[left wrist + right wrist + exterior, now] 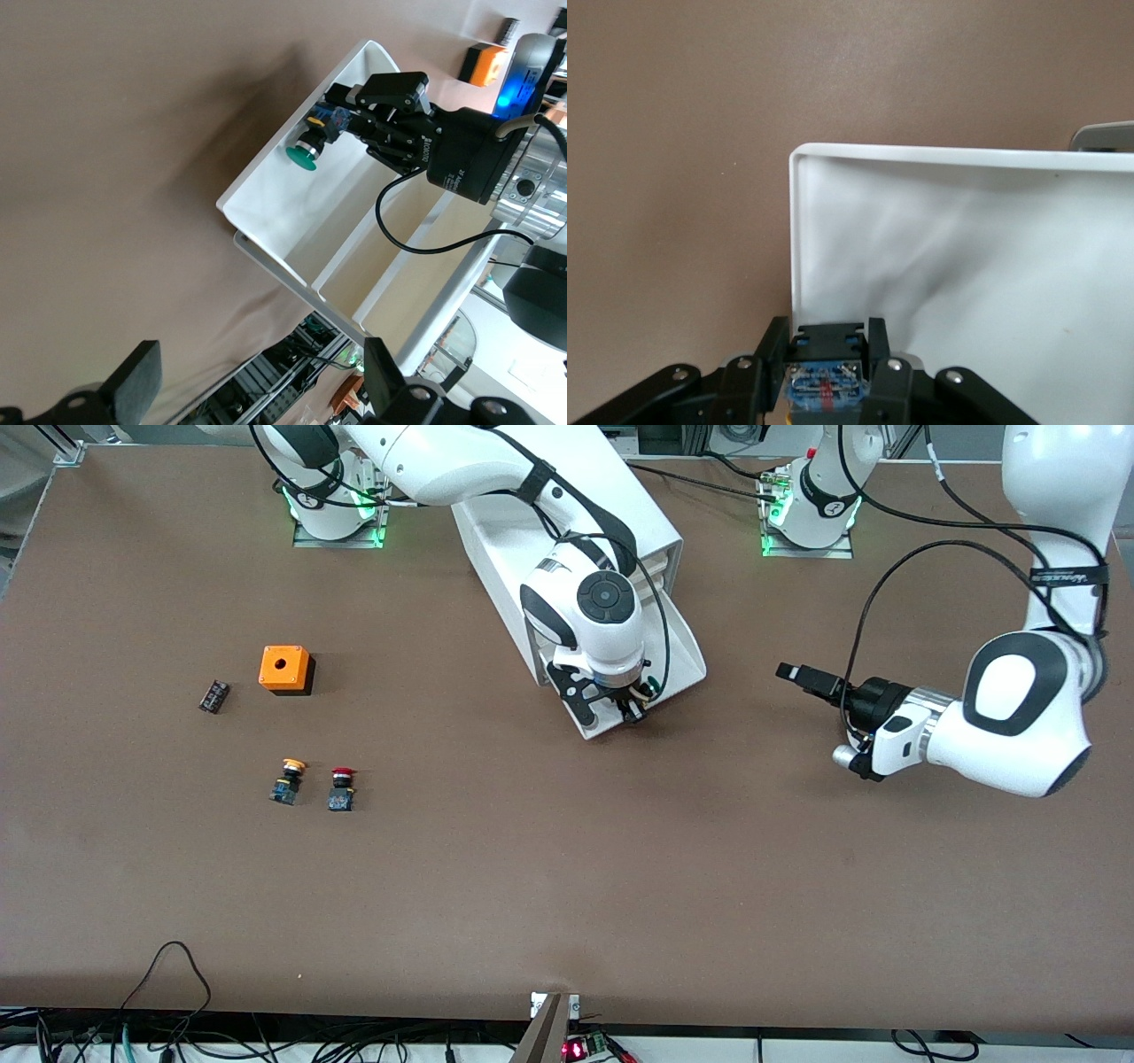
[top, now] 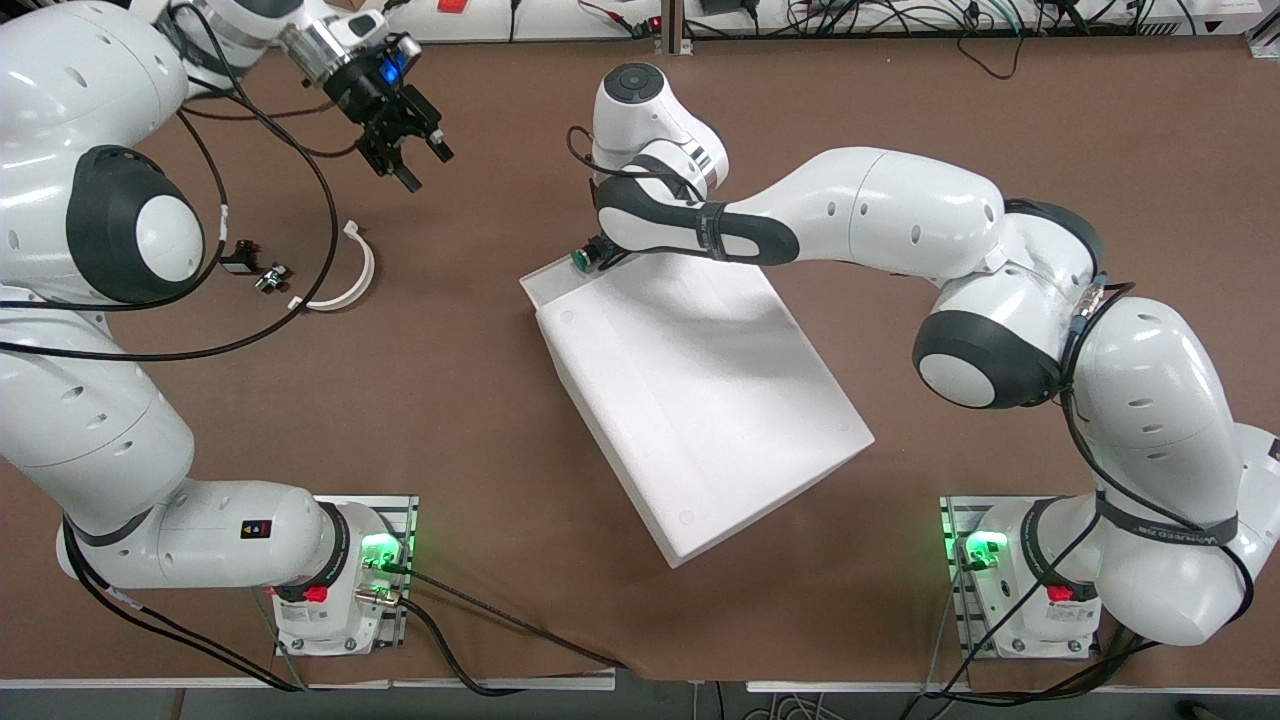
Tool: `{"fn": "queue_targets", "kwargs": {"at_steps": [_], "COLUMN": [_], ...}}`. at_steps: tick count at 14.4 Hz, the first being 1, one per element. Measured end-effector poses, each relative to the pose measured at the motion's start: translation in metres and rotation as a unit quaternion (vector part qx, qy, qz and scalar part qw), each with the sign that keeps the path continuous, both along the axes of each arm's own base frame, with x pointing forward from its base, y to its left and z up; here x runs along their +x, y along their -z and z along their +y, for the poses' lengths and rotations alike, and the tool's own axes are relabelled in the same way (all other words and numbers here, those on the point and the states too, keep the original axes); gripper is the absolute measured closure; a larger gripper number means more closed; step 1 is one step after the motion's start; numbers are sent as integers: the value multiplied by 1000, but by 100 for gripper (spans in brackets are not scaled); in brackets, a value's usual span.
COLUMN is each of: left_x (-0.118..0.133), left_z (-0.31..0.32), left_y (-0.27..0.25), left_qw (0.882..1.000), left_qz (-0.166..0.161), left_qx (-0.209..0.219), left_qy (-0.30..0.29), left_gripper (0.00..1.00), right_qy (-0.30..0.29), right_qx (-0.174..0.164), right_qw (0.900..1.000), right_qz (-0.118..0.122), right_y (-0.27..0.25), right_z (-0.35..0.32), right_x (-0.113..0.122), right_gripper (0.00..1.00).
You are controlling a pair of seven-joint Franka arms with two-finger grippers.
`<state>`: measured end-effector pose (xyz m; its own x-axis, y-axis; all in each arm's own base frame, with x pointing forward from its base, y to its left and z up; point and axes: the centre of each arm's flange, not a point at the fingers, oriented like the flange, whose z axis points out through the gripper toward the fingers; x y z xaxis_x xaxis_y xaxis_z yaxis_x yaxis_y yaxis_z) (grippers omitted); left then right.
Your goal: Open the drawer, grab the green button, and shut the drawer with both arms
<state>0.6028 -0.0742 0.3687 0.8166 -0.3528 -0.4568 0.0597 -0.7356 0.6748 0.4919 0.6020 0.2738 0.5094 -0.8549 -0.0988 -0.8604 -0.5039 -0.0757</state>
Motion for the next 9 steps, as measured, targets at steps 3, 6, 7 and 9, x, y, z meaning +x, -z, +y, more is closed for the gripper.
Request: {"fn": "queue_targets", "kwargs": {"at_steps": [3,6,7,9], "left_x": [6,14,16,15], "left_z": [0,-11,-22,-51], "left_y": [-27,-57,-67,-80], "left_qw": [999,991,985,964], "left_qz": [-2,-29,-40,-67], "left_qx": [43,123,162,248], "left_qy": [13,34,44,71], "left_gripper": [0,0,0,0], "right_qy": [-14,-58,-81,-136], "right_qx": [-5,-11,-12,-21], "right_qw": [1000,998,996,990], "right_qz": [-2,-14,-19,-22], "right_y": [-17,-50,-62,-80], "right_z": [-4,-22,-35,-70], "right_x": [4,21,32,61], "right_gripper": [60,60,60,60]}}
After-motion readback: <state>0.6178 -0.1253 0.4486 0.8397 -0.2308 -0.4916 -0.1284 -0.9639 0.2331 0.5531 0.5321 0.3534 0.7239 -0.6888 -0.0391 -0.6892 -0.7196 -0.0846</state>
